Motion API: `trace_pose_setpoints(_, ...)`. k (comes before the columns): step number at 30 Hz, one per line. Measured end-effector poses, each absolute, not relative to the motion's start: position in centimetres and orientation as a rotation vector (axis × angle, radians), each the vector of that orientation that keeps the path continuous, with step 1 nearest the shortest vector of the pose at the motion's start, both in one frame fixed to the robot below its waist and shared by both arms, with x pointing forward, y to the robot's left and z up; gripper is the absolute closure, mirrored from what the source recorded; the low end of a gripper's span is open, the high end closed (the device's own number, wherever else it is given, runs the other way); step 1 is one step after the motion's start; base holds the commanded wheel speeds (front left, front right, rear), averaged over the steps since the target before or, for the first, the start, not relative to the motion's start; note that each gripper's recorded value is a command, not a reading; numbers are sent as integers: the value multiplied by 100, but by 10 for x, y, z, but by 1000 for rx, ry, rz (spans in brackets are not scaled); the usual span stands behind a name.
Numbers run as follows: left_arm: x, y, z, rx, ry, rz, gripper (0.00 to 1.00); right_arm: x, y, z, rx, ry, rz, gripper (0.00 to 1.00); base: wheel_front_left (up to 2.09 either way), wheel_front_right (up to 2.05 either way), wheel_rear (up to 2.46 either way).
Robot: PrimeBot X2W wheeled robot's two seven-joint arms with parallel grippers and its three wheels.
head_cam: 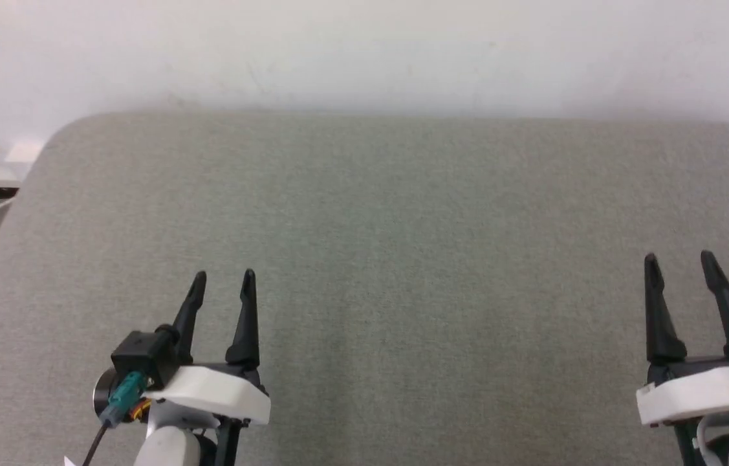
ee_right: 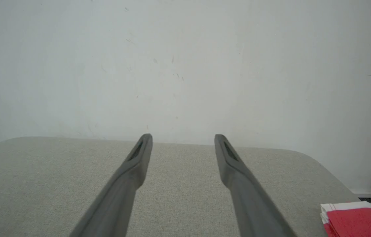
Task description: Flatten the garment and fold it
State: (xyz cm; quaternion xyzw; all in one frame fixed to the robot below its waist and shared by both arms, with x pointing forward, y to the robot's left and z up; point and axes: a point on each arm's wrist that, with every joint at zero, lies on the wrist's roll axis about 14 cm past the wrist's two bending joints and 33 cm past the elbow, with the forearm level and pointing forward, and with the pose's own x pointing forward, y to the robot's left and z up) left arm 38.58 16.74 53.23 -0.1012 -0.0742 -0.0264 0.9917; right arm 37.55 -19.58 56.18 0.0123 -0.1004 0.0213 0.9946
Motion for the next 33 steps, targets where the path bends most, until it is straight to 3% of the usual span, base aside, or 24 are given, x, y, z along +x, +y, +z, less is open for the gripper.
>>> trace_pose_setpoints(14, 355, 183, 524, -203, -134, 3, 0, 358, -172, 544, 29, -150, 103, 0, 0, 0, 0)
trace_pose_setpoints(15, 355, 183, 524, -203, -133, 3, 100, 358, -170, 543, 33, -147, 107, 100, 0, 0, 0)
trace_pose_setpoints(33, 355, 182, 523, -204, -131, 1, 100, 358, -171, 543, 32, -144, 106, 100, 0, 0, 0)
